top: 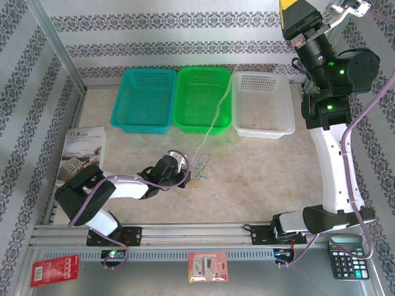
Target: Untangle the cables
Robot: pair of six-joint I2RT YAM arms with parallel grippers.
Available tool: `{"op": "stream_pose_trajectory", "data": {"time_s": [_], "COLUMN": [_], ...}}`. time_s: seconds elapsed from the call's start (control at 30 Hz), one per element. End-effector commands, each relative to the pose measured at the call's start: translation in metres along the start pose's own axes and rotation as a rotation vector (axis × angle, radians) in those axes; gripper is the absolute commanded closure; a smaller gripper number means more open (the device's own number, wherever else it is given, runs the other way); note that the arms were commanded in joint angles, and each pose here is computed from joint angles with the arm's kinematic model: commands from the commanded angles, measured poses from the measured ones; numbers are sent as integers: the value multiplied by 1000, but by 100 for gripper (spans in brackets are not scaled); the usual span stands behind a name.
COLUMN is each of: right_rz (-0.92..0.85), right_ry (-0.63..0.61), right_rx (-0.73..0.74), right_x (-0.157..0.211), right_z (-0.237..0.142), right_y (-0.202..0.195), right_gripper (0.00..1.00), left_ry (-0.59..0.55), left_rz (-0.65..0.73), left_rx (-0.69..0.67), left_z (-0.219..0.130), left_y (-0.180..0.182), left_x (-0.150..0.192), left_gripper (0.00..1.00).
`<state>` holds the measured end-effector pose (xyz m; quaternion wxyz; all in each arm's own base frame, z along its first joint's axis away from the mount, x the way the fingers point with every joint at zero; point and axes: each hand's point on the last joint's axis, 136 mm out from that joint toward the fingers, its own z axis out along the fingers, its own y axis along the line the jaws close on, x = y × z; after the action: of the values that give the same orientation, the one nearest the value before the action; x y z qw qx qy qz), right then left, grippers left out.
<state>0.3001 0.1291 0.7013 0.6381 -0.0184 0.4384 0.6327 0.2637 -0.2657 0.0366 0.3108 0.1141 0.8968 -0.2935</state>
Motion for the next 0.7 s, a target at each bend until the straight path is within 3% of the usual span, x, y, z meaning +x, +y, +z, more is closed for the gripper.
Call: {"op": "stream_pose_trajectory", "data": {"time_s": [0.0, 0.3, 0.57, 0.67], "right_rz": [22, 51, 54, 53], "right_ry": [60, 209, 266, 269], "right_rx": [-52, 1, -31, -46], "right_x": [14, 85, 98, 96], "right_z": [6, -14, -13, -10], "right_y": [6, -32, -24, -18], "right_gripper": [100, 100, 100, 100], "left_ry": [10, -4, -46, -72], "left_rz": [-27, -10, 15, 21], "left_rx": [-29, -8, -14, -24], "left_z": [-3, -10, -35, -49], "left_y": [9, -1, -9, -10], "left_x": [2, -10, -27, -33], "left_gripper": [100, 100, 49, 34]}}
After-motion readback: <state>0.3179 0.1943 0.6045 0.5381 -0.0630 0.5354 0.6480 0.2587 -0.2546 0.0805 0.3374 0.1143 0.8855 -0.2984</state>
